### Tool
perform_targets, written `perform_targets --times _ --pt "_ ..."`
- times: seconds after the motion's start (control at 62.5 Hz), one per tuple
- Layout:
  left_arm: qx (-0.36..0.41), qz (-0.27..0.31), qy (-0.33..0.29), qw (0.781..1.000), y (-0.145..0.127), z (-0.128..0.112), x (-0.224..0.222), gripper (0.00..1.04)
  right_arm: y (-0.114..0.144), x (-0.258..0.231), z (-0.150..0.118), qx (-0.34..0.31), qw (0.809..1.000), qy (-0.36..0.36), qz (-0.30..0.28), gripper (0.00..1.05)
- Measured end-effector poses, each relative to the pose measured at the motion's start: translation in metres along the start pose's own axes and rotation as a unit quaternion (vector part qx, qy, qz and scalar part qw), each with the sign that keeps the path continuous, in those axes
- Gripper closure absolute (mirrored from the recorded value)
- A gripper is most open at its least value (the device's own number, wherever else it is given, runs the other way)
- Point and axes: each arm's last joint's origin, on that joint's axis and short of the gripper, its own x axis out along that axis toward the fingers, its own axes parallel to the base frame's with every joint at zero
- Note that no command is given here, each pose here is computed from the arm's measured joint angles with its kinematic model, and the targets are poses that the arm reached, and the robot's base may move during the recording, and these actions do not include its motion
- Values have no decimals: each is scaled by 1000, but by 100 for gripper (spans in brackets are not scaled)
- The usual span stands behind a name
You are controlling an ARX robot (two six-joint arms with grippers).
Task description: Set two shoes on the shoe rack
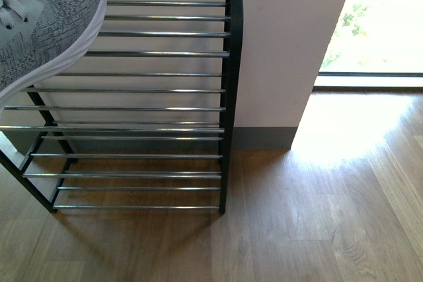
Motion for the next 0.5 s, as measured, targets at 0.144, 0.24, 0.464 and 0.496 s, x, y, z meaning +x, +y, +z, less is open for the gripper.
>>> perform_targets --times 0.144,0.24,0.464,0.496 --pt "0 0 0 1000 0 0 0 103 0 0 0 0 1000 0 0 102" --pt "0 0 0 1000 0 0 0 103 0 0 0 0 1000 0 0 102" --pt "0 0 0 1000 0 0 0 103 0 0 0 0 1000 0 0 102" --pt "0 0 0 1000 0 0 0 103 0 0 0 0 1000 0 0 102"
